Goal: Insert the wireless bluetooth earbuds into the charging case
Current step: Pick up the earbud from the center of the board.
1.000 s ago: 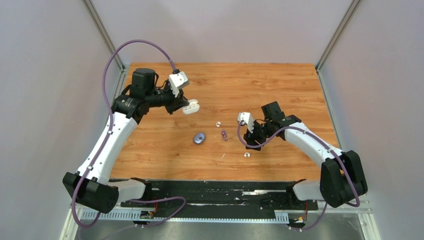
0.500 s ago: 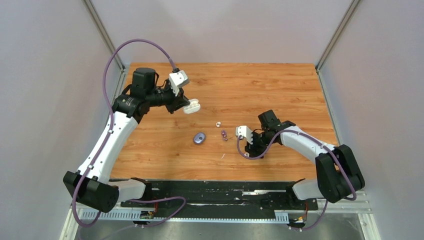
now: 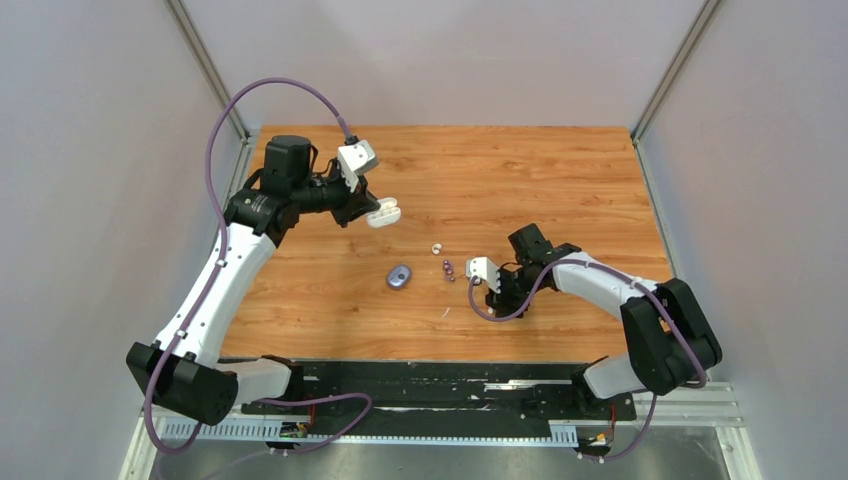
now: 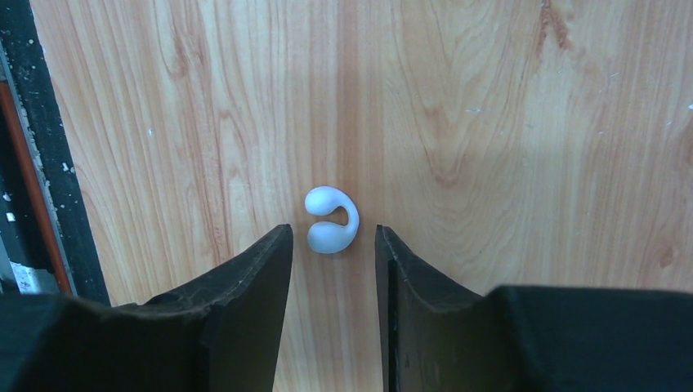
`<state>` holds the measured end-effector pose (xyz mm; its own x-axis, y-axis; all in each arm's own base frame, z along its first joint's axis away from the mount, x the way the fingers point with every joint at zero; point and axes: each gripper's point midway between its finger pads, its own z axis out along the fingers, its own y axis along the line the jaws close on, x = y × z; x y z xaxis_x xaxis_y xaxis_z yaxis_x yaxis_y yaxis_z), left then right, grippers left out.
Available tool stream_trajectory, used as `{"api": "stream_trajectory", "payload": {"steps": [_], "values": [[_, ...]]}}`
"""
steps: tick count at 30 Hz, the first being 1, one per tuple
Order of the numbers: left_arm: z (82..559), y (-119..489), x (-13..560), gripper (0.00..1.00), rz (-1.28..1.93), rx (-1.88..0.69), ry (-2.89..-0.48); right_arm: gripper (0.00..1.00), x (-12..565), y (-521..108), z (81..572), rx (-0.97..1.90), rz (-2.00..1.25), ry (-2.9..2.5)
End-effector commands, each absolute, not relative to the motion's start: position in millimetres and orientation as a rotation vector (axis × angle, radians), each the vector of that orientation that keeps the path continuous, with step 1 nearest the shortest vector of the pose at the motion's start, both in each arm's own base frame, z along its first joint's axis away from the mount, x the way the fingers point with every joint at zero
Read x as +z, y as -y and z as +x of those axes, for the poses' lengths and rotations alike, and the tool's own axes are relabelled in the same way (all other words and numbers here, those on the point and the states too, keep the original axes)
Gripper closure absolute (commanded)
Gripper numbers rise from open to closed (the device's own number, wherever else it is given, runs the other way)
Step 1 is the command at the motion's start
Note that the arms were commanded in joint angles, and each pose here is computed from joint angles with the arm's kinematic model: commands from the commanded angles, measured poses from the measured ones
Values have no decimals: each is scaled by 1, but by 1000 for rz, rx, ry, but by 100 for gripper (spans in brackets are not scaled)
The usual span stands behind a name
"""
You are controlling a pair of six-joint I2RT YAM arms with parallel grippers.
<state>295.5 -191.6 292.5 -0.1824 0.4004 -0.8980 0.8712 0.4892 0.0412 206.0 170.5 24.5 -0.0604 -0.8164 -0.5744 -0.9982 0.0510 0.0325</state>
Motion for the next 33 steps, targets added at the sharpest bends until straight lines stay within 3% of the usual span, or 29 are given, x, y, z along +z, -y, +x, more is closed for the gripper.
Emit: {"api": "stream_trajectory", "payload": {"steps": [1, 10, 20, 24, 27, 33], "values": [[295, 195, 310, 100, 1066, -624, -1722, 61, 20, -172, 207, 597, -1848, -1892], [297, 196, 309, 100, 1070, -629, -1722, 66, 15, -172, 207, 610, -1858, -1905], [298, 196, 306, 100, 1072, -635, -1729, 84, 26, -174, 218, 567, -1850, -1883], [303, 200, 303, 100, 1054, -658, -1746, 89, 75, -182, 239, 446, -1828, -1690], [311, 206, 304, 100, 1055, -665, -1755, 99, 130, -192, 258, 321, -1787, -1465], [308, 242, 302, 100, 1101, -729, -1759, 100, 251, -215, 294, 44, -1591, -1017]]}}
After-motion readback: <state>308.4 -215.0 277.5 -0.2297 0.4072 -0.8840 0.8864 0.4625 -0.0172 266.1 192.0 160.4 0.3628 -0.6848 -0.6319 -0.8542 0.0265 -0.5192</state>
